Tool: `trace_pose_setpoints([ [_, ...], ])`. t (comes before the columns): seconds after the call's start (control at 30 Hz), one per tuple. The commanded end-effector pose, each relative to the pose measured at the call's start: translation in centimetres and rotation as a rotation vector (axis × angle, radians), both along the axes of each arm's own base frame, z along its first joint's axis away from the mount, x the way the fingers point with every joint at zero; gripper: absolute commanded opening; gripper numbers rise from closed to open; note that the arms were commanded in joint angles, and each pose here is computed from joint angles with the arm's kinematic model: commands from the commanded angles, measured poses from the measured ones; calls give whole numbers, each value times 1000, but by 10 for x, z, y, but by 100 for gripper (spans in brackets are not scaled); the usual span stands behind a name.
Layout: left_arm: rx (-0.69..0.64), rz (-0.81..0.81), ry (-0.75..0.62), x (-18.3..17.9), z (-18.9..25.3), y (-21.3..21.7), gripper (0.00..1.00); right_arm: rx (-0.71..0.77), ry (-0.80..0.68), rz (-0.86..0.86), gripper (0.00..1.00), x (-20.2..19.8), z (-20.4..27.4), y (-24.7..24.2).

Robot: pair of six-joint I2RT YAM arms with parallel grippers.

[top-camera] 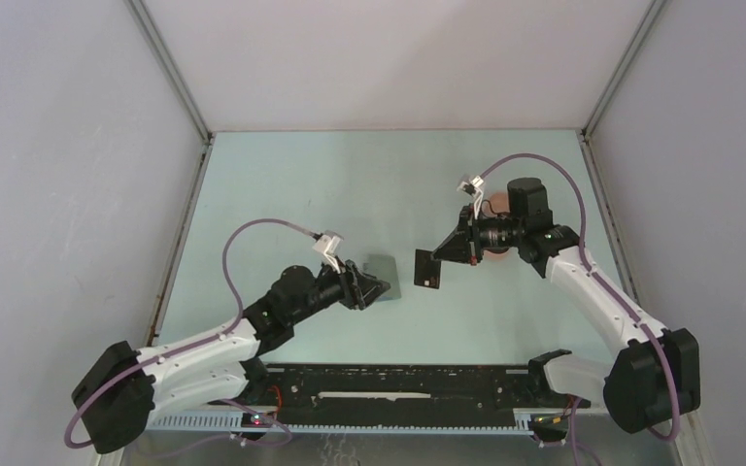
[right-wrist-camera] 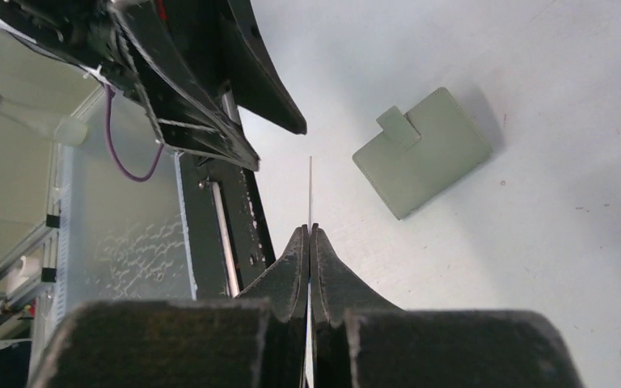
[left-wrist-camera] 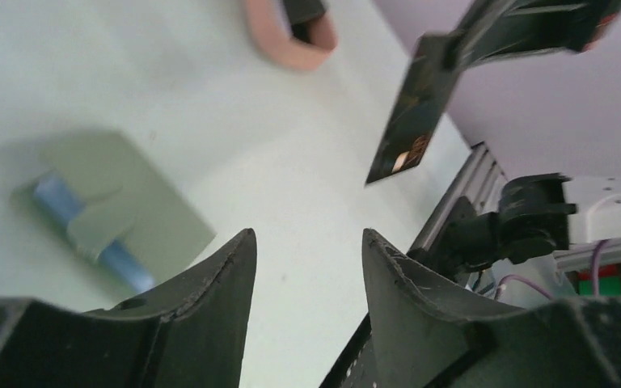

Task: Put the credit cards into the card holder
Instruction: Insert the credit card into the card holder.

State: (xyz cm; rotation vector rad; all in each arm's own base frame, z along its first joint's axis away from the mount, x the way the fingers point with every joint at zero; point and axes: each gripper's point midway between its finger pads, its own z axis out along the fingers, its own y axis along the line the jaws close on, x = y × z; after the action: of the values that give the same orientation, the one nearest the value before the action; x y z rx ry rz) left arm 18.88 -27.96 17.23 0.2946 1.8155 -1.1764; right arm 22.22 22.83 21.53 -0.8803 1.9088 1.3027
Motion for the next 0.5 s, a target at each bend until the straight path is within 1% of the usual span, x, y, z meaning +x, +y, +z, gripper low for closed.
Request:
trace_pose_setpoints([
  [0.0,82,134,175,4,-52,21,56,4,22,-12,0,11,2,8],
  [0.03,93,177,184,9,-57,26,56,-4,25,-14,0,12,0,9],
  [0.13,122,233,198,16,-66,32,60,-13,35,-19,0,13,-3,9],
  [0.23,160,248,217,22,-77,29,64,-18,34,-25,0,14,-4,8],
  [0.47,196,240,247,32,-88,15,66,-16,40,-44,0,17,-3,3],
])
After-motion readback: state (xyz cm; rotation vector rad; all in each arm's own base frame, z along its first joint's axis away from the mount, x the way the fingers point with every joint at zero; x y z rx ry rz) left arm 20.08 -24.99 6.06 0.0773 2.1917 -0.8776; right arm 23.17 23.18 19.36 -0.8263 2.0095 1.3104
